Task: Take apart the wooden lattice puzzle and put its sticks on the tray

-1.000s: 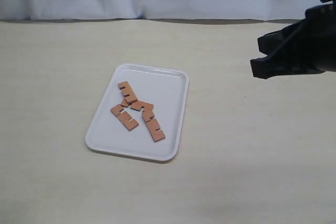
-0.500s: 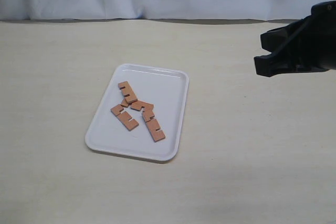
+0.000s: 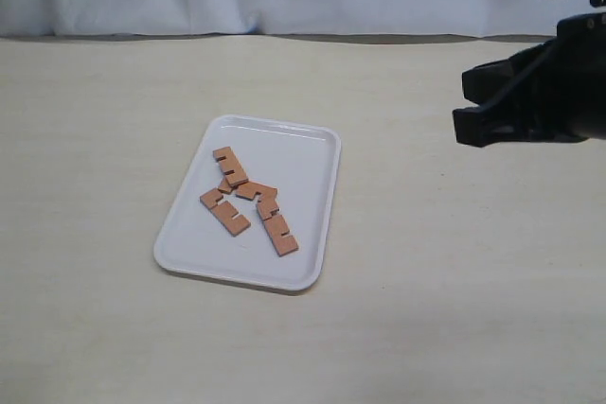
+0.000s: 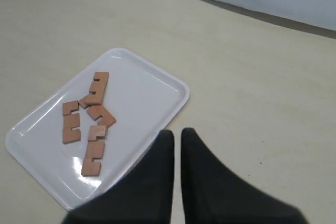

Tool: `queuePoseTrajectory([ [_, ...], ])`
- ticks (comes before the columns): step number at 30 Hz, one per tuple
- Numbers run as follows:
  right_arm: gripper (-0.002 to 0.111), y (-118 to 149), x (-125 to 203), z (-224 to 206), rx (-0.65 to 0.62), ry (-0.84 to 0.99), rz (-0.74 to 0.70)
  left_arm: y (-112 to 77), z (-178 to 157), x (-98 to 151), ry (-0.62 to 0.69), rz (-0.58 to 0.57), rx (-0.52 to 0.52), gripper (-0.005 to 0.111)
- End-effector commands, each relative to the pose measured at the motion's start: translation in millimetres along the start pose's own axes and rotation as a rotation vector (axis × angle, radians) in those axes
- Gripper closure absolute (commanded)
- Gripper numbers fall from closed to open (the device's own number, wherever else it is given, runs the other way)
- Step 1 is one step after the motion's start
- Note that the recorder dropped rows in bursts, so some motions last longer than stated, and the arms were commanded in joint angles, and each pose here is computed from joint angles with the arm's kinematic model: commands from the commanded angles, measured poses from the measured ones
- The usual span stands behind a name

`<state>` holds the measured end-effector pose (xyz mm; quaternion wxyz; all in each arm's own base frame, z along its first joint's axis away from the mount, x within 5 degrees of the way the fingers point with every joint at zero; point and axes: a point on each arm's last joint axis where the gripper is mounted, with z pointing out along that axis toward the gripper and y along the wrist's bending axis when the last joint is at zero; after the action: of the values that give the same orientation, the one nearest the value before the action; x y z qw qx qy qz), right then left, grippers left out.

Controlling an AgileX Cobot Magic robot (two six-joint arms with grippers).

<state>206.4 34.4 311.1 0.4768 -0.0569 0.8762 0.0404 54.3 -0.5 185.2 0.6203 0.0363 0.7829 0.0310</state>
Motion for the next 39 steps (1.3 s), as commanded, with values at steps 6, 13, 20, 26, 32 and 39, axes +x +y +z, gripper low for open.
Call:
queuePoseTrajectory([
  [6,0.104,-2.9,80.8,-9.7,0.0,-0.052,-0.06,0.0,0.0,-0.1,-0.009,0.0,-0.001,0.107],
  [13,0.104,-18.2,169.9,-24.5,0.103,-0.236,0.039,0.0,0.0,-0.1,-0.009,0.0,-0.001,0.107],
  [20,0.104,-20.2,177.1,-44.4,0.157,-0.288,0.042,0.0,0.0,-0.1,-0.009,0.0,-0.001,0.107],
  [26,0.104,-19.3,183.8,-57.5,0.174,-0.342,0.042,0.1,0.0,-0.1,-0.009,0.002,-0.002,0.107],
  [32,0.104,-19.1,190.9,-62.9,0.183,-0.342,0.048,0.1,0.0,-0.1,-0.009,0.002,-0.002,0.107],
  [39,0.104,-19.3,192.6,-62.4,0.19,-0.32,0.019,0.1,0.0,-0.1,-0.009,0.002,-0.002,0.107],
])
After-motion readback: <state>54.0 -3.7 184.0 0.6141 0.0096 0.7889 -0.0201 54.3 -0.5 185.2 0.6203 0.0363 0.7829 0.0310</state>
